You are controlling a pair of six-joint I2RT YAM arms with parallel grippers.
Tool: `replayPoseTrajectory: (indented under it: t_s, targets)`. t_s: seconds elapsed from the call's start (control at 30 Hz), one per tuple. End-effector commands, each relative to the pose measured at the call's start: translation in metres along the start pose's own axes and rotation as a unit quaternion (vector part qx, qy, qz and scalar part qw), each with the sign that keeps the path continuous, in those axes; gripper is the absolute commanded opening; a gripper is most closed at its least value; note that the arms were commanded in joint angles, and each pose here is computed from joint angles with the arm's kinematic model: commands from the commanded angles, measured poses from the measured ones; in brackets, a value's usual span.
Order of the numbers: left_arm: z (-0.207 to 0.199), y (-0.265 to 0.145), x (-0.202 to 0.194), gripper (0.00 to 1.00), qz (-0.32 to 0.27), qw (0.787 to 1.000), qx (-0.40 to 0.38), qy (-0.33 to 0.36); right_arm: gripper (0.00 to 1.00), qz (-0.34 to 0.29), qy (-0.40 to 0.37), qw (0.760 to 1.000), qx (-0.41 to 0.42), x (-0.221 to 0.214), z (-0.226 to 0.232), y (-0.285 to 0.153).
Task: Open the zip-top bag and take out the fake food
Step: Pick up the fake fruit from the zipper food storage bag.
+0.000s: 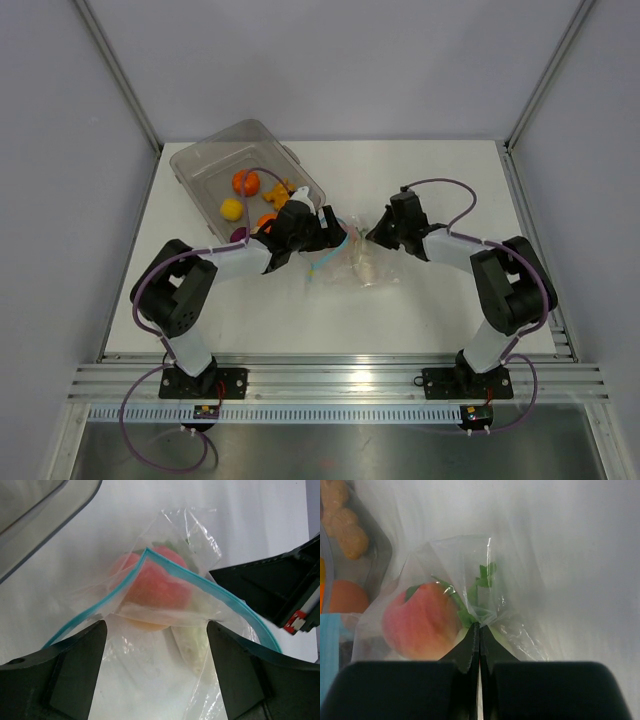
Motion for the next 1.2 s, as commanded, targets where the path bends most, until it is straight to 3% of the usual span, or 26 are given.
replayPoseTrajectory:
  t_s: [0.0, 0.17, 0.3, 0.37, 0.8, 1.0, 1.17]
  targets:
    - [-0.016, -0.001, 0.016, 0.85, -0.03, 0.998, -0.045, 0.013, 0.0, -0.015, 0.002, 1.0, 0.027, -0.004, 0.018, -0.015]
    - [-0.017, 0.001, 0.016, 0.86, -0.023, 0.999, -0.044, 0.015, 0.02, -0.021, -0.002, 1.0, 0.023, -0.015, 0.017, -0.024]
    - [-0.016, 0.0, 0.016, 0.86, -0.024, 0.999, -0.043, 0.014, 0.22, -0.029, -0.006, 0.999, 0.034, -0.013, 0.022, -0.033]
    - [-0.016, -0.001, 0.016, 0.86, -0.025, 0.999, -0.041, 0.015, 0.28, -0.044, -0.008, 0.999, 0.027, -0.009, 0.023, -0.036]
    - [-0.014, -0.001, 0.014, 0.86, -0.027, 0.999, -0.041, 0.01, 0.36, -0.109, -0.042, 0.993, -0.026, 0.015, 0.024, -0.052]
    - [-0.014, -0.001, 0.012, 0.85, -0.023, 0.999, -0.047, 0.01, 0.53, -0.119, -0.047, 0.991, -0.036, 0.021, 0.026, -0.054]
    - [-0.014, -0.001, 0.011, 0.85, -0.02, 0.999, -0.047, 0.006, 0.53, -0.139, -0.059, 0.988, -0.026, 0.027, 0.029, -0.055]
Point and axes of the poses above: each gripper's point midway between its finger pads, its own y axis out along the fingers, its own z axis along the line the jaws close on, x = y × z, the point moved 8 cm from there along -y, back along the fingers
